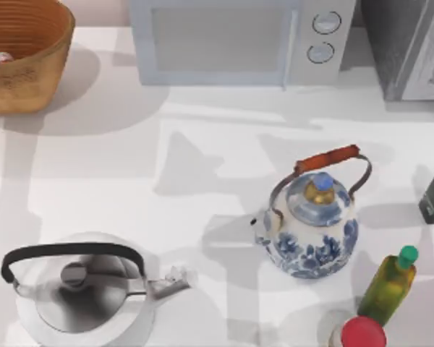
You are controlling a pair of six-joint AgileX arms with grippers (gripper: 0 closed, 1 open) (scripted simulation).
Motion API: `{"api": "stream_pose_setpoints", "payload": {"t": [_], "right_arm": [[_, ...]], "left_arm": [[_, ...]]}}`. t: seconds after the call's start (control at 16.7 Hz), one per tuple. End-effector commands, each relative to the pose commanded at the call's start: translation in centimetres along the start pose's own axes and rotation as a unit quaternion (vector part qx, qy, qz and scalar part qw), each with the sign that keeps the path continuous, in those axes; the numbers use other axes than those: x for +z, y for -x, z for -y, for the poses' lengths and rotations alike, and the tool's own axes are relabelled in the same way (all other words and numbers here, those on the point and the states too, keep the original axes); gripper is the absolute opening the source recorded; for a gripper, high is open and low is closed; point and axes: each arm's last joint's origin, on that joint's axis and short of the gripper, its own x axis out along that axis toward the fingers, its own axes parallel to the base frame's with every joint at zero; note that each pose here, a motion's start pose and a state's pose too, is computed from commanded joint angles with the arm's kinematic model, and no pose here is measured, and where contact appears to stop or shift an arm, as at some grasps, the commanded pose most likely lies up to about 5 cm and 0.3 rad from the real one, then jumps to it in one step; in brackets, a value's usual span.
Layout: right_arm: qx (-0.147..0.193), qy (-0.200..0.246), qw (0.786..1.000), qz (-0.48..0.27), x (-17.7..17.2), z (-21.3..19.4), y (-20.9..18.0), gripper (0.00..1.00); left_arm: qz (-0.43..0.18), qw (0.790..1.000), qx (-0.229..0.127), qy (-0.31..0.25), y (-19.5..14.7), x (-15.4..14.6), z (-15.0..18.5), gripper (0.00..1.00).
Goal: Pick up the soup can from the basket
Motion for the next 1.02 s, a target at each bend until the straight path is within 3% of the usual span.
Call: {"api": "stream_pose_setpoints", "payload": {"t": [0.3, 0.6, 0.84, 1.02], "right_arm": [[0.0, 0.0, 1.0, 0.0, 0.0, 0.0, 0.0, 1.0], [0.0, 0.0, 1.0, 0.0, 0.0, 0.0, 0.0, 1.0], [0.0, 0.0, 1.0, 0.0, 0.0, 0.0, 0.0, 1.0], [0.0, 0.0, 1.0, 0.0, 0.0, 0.0, 0.0, 1.0]], "left_arm": [[-0.115, 0.993, -0.02, 0.016, -11.2, 2.2, -2.9, 1.0], [-0.216, 0.975, -0.039, 0.037, -20.7, -1.0, -5.2, 1.0], [-0.271, 0.96, -0.05, 0.049, -25.1, -4.2, -6.1, 1.0], [-0.284, 0.956, -0.053, 0.053, -26.0, -5.1, -6.3, 1.0]]}}
